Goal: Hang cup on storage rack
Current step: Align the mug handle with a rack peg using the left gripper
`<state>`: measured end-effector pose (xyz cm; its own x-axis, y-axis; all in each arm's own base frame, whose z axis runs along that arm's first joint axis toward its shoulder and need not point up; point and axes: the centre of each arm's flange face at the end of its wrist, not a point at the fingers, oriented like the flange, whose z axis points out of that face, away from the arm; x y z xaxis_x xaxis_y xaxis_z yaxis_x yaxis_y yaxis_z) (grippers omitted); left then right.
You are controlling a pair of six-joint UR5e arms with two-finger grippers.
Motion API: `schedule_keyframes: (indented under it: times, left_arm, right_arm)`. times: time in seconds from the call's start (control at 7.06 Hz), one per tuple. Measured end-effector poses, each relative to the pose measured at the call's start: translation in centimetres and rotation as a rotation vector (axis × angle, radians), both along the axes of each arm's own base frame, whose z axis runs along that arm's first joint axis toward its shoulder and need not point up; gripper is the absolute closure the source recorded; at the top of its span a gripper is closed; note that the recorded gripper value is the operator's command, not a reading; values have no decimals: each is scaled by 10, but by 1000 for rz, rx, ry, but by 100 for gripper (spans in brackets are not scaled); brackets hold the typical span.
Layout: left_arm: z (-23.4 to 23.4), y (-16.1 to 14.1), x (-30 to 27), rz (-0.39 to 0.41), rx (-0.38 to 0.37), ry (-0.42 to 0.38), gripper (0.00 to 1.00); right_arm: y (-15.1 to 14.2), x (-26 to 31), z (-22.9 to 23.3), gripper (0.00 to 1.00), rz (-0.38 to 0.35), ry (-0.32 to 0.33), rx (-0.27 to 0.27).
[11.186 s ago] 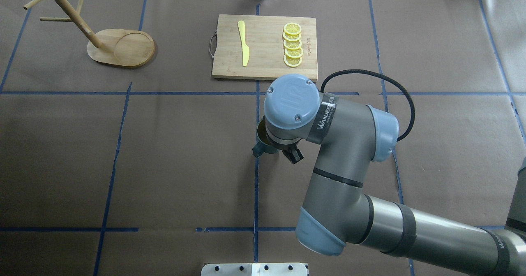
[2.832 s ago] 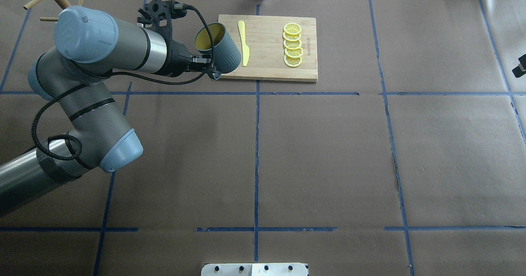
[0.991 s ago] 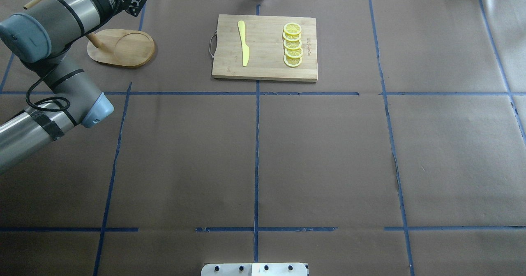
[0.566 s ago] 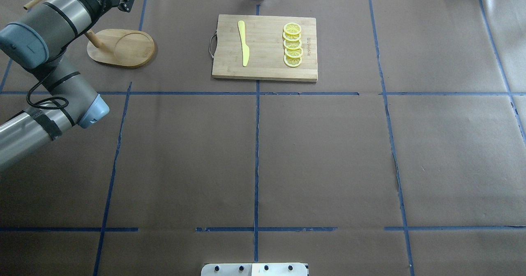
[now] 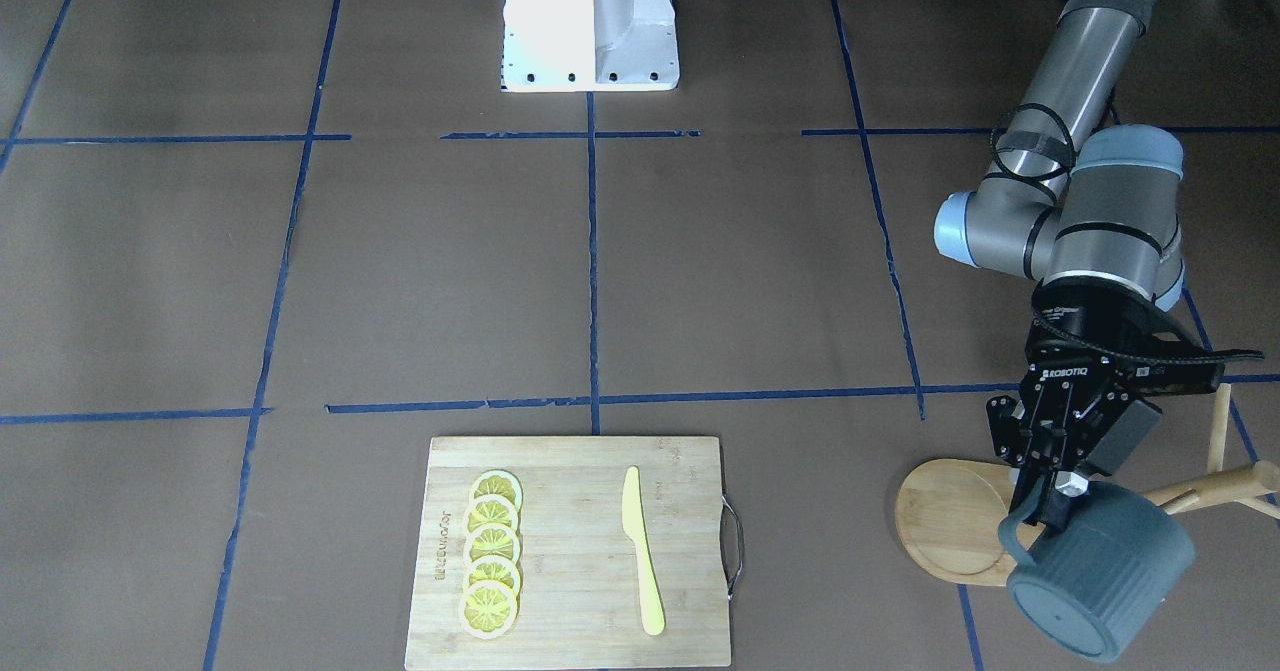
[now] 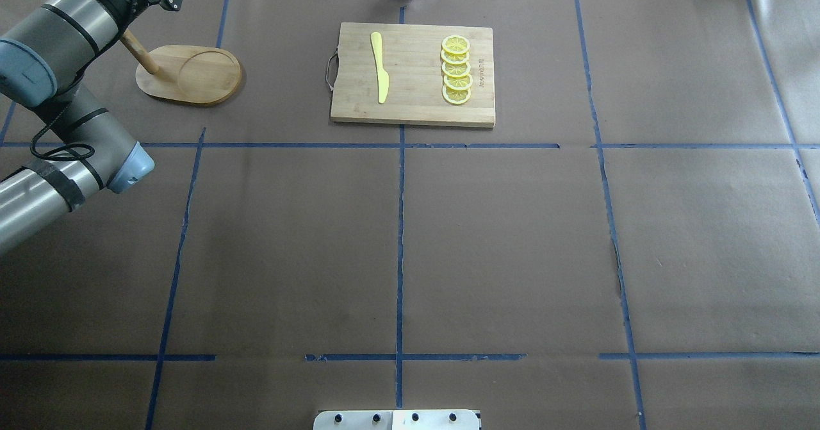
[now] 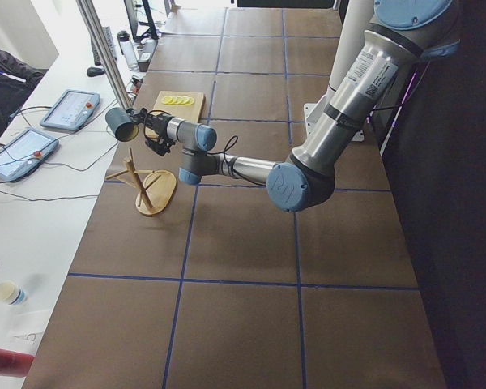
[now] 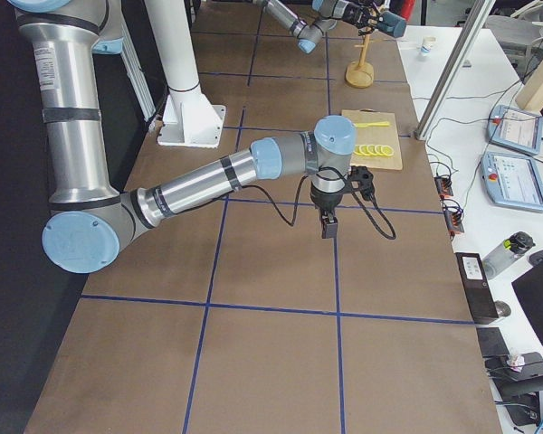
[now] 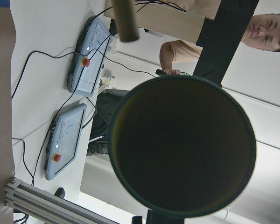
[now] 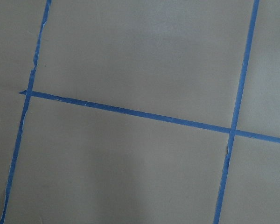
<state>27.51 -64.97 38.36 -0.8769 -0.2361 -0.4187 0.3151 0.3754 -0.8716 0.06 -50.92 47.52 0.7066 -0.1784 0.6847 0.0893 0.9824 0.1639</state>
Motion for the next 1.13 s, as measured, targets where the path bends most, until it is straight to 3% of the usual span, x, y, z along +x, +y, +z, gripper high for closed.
schedule_keyframes:
  times: [1.13]
  left_arm:
    - [28,11,2,18,5,58,100]
  right_arm:
    - [0,0,1,0,-1,0,-1]
